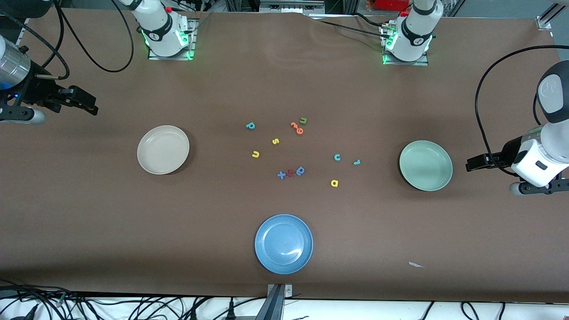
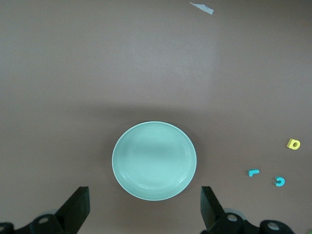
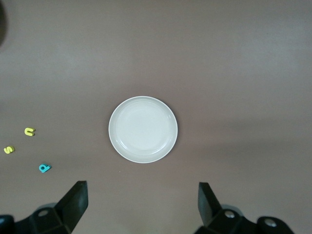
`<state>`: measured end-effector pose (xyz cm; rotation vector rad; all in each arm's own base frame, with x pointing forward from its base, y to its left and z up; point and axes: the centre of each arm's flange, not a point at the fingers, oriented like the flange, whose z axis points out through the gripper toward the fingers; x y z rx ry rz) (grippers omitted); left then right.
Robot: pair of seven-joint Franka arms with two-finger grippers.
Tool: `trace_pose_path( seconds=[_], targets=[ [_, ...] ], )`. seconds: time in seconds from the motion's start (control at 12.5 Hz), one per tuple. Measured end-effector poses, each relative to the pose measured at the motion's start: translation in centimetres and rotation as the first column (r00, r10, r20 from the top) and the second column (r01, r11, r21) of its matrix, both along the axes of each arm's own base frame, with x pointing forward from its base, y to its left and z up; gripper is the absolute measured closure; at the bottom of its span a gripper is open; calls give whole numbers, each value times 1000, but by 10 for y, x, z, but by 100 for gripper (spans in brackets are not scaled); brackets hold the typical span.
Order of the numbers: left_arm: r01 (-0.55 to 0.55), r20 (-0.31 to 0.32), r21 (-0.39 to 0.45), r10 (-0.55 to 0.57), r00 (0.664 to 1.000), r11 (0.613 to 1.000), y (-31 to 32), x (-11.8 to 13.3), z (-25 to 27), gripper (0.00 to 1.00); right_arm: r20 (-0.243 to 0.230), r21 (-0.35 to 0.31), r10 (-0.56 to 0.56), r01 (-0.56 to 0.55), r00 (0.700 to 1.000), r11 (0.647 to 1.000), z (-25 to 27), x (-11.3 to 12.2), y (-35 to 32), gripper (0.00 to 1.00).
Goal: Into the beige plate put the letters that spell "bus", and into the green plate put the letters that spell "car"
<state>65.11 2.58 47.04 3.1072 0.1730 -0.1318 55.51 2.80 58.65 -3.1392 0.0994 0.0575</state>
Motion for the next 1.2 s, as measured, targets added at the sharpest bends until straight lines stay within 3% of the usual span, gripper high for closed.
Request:
trace_pose_path(
  seconds=[1.2],
  targets=[
    [2, -9, 0, -2, 1000, 1000, -1, 0, -7, 0, 0, 0, 0, 0, 1000, 1000, 0, 0, 0, 0]
  ],
)
